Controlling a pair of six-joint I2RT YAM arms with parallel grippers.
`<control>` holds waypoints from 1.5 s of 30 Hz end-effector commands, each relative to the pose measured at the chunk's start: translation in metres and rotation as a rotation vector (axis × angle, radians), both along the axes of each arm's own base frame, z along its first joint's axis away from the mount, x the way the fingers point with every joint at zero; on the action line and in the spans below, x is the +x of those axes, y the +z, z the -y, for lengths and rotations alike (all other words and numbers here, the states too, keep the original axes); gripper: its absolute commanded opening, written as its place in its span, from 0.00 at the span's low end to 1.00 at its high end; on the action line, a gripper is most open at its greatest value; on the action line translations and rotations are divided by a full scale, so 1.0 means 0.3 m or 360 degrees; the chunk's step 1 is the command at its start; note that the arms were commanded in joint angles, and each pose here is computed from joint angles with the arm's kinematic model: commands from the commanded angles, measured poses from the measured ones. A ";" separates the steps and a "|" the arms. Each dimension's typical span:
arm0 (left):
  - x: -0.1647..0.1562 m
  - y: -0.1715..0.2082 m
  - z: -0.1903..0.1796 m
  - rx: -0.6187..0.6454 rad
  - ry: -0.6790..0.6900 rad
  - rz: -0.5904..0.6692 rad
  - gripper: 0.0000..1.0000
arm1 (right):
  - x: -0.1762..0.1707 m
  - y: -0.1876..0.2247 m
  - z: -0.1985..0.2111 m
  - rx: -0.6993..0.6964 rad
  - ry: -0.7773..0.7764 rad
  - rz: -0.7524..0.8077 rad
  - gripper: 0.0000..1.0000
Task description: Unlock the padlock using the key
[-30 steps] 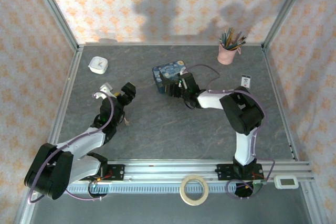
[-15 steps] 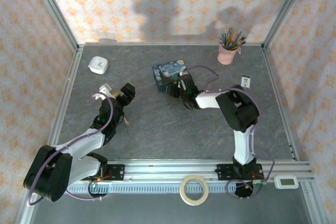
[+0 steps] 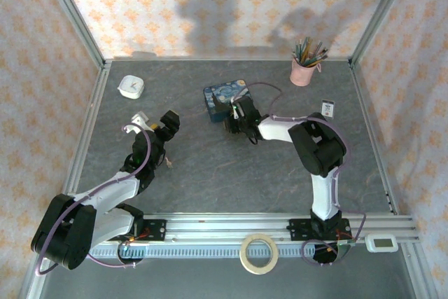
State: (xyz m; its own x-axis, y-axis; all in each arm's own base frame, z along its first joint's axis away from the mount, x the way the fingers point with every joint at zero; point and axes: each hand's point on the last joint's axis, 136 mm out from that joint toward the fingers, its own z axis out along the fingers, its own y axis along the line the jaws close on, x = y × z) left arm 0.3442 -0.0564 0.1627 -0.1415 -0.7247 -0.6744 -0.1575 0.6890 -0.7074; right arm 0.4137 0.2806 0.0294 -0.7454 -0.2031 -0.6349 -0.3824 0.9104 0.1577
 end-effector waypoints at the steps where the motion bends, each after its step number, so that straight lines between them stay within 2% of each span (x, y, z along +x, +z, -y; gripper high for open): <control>1: 0.007 0.007 -0.004 0.0051 0.0009 0.0000 0.99 | -0.034 -0.001 0.112 -0.0351 -0.0008 -0.0039 0.41; 3: 0.012 0.013 -0.003 0.0060 0.0007 -0.0001 0.99 | -0.012 0.011 0.163 -0.0423 -0.0120 -0.0016 0.42; 6: 0.017 0.027 -0.001 0.0070 0.0005 0.0006 0.99 | 0.008 0.046 0.188 -0.0392 -0.0221 -0.0002 0.52; 10: 0.015 0.041 -0.006 0.0084 0.0013 0.0011 0.99 | 0.005 0.131 0.141 -0.0208 -0.0201 0.0024 0.73; 15: 0.005 0.047 -0.015 0.0114 0.0024 -0.0006 0.99 | -0.009 0.240 0.058 0.0124 -0.0182 0.0033 0.79; 19: -0.013 0.005 -0.017 0.0211 -0.0003 -0.0183 0.99 | -0.040 0.288 -0.001 0.0433 -0.0185 -0.0010 0.80; 21: -0.034 -0.033 -0.022 0.0279 -0.0023 -0.0326 0.99 | -0.065 0.303 -0.031 0.0571 -0.0166 -0.0030 0.87; 22: -0.050 -0.061 -0.029 0.0311 -0.0025 -0.0414 0.99 | -0.077 0.307 -0.041 0.0610 -0.0158 -0.0031 0.97; 23: -0.070 -0.092 -0.029 0.0333 -0.0047 -0.0499 0.99 | -0.086 0.308 -0.050 0.0621 -0.0157 -0.0025 1.00; 29: -0.206 -0.292 -0.015 0.0312 -0.0161 -0.0903 0.94 | -0.102 0.292 -0.074 0.0504 -0.0159 0.0027 1.00; 34: -0.279 -0.380 -0.001 0.0249 -0.0185 -0.1007 0.75 | -0.112 0.302 -0.089 0.0510 -0.0135 0.0041 1.00; 42: -0.337 -0.443 0.072 0.0176 -0.0266 -0.1067 0.66 | -0.118 0.303 -0.067 0.0484 -0.0168 0.0062 0.98; 45: -0.333 -0.447 0.134 0.0119 -0.0335 -0.1032 0.55 | -0.116 0.309 -0.058 0.0470 -0.0176 0.0084 0.98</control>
State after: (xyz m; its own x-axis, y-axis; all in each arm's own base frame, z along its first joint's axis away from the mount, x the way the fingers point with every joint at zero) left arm 0.2474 -0.0849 0.0341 -0.6613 -0.5699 -0.4877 -0.3886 0.8164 -0.4272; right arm 0.3764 0.3026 0.1064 -0.7528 0.0474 -0.6566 -0.3050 0.8587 0.4117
